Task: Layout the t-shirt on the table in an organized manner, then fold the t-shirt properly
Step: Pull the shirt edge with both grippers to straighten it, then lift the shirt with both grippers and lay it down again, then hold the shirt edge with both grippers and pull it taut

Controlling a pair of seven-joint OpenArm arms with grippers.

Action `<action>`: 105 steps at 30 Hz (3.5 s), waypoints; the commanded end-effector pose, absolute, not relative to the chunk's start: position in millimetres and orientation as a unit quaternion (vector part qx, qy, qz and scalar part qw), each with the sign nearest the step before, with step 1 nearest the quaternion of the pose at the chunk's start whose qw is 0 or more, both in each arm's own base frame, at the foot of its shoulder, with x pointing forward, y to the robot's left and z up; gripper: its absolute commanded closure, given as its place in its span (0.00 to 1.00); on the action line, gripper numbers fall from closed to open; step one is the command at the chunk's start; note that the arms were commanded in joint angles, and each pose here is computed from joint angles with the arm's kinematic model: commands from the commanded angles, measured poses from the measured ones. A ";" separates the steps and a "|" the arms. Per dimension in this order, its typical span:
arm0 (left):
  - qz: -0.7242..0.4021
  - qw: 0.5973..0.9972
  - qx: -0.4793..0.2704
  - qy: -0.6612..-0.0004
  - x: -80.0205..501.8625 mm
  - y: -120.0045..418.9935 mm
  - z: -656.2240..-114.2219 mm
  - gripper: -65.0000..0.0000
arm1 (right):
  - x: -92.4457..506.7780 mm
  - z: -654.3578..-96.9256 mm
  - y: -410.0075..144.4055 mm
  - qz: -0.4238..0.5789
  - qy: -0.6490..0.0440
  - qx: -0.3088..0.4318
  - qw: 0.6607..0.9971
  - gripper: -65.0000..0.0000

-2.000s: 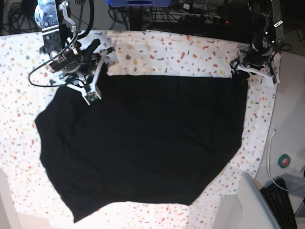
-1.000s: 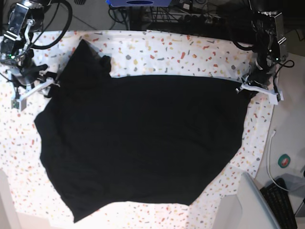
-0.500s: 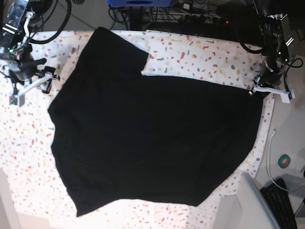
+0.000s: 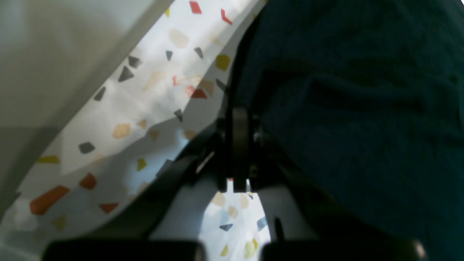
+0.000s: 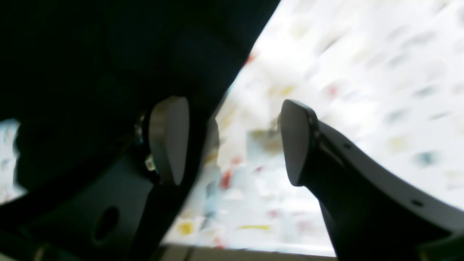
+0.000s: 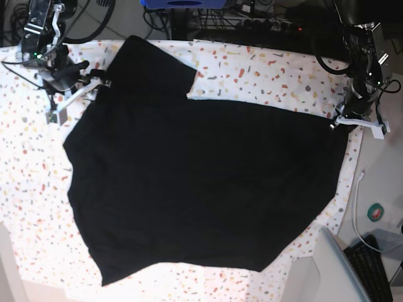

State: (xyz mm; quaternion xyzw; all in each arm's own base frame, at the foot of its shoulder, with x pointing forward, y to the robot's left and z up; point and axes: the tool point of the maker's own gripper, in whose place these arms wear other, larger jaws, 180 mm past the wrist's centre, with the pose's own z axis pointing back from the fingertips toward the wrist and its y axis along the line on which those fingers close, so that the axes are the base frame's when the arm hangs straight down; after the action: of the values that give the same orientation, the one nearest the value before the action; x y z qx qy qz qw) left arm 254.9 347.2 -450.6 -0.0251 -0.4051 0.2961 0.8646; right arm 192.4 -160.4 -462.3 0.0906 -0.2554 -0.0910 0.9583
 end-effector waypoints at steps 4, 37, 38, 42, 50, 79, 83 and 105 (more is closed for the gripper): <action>0.291 0.858 -0.021 -0.422 260.0 353.8 -440.2 1.00 | 192.4 -468.7 -149.2 -0.102 -0.253 0.124 0.954 0.41; 0.135 0.871 -0.126 -0.456 384.3 234.7 -357.2 1.00 | 340.9 -384.3 -256.3 -0.053 -0.318 0.037 0.946 1.00; 0.126 0.865 -0.130 -0.467 402.1 226.0 -341.6 1.00 | 357.4 -375.0 -266.3 -0.058 -0.326 0.033 0.943 1.00; 0.075 0.837 -0.145 -0.523 469.2 189.1 -269.2 1.00 | 420.9 -312.1 -304.7 -0.072 -0.382 0.017 0.921 1.00; 0.063 0.767 -0.181 -0.613 573.1 162.2 -109.6 1.00 | 486.9 -137.2 -356.3 -0.082 -0.535 -0.024 0.840 1.00; 0.065 0.888 -0.181 -0.417 384.3 131.1 -372.2 1.00 | 321.1 -446.2 -319.0 -0.110 -0.288 0.012 0.951 1.00; 0.090 0.903 -0.159 -0.389 357.0 149.6 -415.4 1.00 | 301.4 -472.8 -322.3 -0.128 -0.266 0.015 0.955 1.00; 0.098 0.911 -0.115 -0.383 330.5 188.6 -440.7 1.00 | 285.9 -459.2 -356.2 -0.133 -0.266 -0.017 0.955 0.55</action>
State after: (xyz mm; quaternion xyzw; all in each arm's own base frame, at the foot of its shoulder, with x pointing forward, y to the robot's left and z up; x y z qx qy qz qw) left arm 317.4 185.2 -455.7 -0.1133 -0.3571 0.1014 0.9216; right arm 273.8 -340.9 -476.5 -0.0042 -0.2397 -0.1340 0.9615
